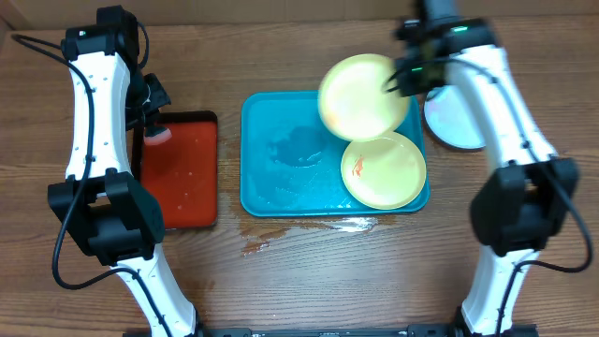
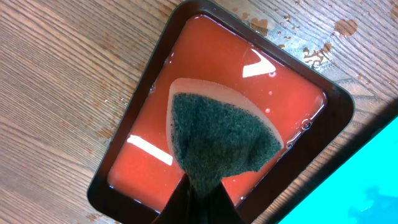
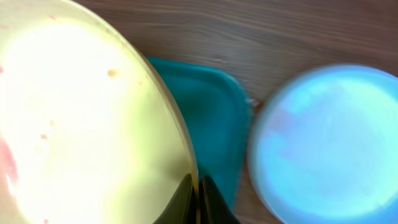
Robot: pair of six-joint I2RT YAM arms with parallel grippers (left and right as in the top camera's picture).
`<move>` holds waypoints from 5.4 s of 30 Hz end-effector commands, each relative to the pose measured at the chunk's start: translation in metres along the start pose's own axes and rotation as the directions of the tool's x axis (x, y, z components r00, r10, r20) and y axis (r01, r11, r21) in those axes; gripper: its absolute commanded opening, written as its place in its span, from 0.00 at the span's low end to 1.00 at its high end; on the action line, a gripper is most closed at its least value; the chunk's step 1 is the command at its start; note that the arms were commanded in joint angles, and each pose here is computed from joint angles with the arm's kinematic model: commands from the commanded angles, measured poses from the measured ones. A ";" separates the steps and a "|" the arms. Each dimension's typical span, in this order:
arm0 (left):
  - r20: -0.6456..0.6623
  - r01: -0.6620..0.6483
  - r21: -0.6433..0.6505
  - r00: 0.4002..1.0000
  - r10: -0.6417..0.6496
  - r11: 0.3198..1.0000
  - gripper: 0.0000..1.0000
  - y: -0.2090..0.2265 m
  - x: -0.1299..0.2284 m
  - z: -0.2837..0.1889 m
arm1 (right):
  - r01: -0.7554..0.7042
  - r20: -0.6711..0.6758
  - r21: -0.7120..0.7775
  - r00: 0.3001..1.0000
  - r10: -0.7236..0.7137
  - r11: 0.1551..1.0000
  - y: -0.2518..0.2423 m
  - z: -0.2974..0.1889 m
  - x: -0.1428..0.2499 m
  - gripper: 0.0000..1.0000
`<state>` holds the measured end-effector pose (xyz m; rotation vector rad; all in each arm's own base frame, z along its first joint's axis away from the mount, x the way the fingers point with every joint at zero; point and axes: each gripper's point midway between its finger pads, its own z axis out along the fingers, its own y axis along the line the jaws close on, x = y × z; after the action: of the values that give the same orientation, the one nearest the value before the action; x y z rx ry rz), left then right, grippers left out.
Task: Clean dirty plates on tray and stack at the side
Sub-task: 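Carry the yellow plate right and set it on the white plate, then move the right gripper back and grip the second yellow plate's rim, then scrub the second yellow plate with the sponge in the left gripper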
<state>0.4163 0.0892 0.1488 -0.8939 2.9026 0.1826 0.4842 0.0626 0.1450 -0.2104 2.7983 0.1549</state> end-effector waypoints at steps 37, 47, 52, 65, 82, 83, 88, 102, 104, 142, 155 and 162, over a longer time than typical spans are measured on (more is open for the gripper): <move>0.026 -0.021 0.006 0.999 0.020 1.000 0.04 -0.002 -0.005 -0.001 | -0.051 0.055 -0.437 0.995 0.083 0.898 -0.038 0.016 0.038 0.58; 0.021 -0.021 0.005 1.000 0.021 1.000 0.04 -0.002 -0.004 -0.001 | 0.283 -0.098 -0.083 0.952 -0.290 0.956 0.011 0.060 0.058 0.54; 0.018 -0.022 0.004 1.000 0.022 1.000 0.04 -0.001 -0.003 -0.001 | 0.305 -0.114 -0.024 0.945 -0.306 0.952 0.008 0.074 0.064 0.55; 0.008 -0.022 0.032 1.000 0.022 0.999 0.04 -0.006 -0.002 -0.001 | 0.206 -0.243 -0.071 0.945 -0.217 0.976 0.010 0.089 0.112 0.53; 0.001 -0.022 0.045 1.000 0.022 0.999 0.04 -0.008 0.000 -0.001 | -0.156 -0.471 -0.036 0.874 0.121 0.987 0.025 0.070 0.165 0.64; 0.000 -0.023 0.047 1.000 0.023 0.999 0.04 -0.009 0.000 -0.001 | -0.161 -0.484 -0.033 0.866 0.125 0.986 0.026 0.069 0.169 0.65; -0.003 -0.030 0.059 1.000 0.030 0.998 0.04 -0.011 0.000 -0.001 | -0.211 -0.530 0.003 0.828 0.181 0.977 0.026 0.069 0.185 0.67; -0.040 -0.163 0.263 0.983 0.180 0.951 0.04 -0.052 0.017 -0.008 | -0.308 -0.443 -0.072 0.862 0.246 0.949 0.042 0.087 0.161 0.17; -0.041 -0.203 0.308 0.973 0.226 0.930 0.04 -0.066 0.025 -0.011 | -0.306 -0.407 -0.119 0.883 0.235 0.944 0.050 0.090 0.150 0.12; -0.046 -0.550 0.314 0.805 0.591 0.774 0.04 -0.260 0.177 0.044 | -0.389 -0.211 -0.120 0.909 0.359 0.914 0.121 0.111 0.102 0.04; -0.053 -0.627 0.076 0.774 0.631 0.776 0.04 -0.244 0.155 0.115 | -0.384 -0.200 -0.124 0.913 0.356 0.915 0.121 0.111 0.100 0.04; 0.081 -0.572 -0.204 0.799 0.596 0.795 0.04 -0.219 0.103 0.108 | -0.382 -0.192 -0.111 0.914 0.357 0.918 0.119 0.111 0.099 0.04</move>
<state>0.4373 -0.1888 0.0137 0.1244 3.0807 0.1307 0.4046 0.1891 0.0112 0.2733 2.9886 0.4893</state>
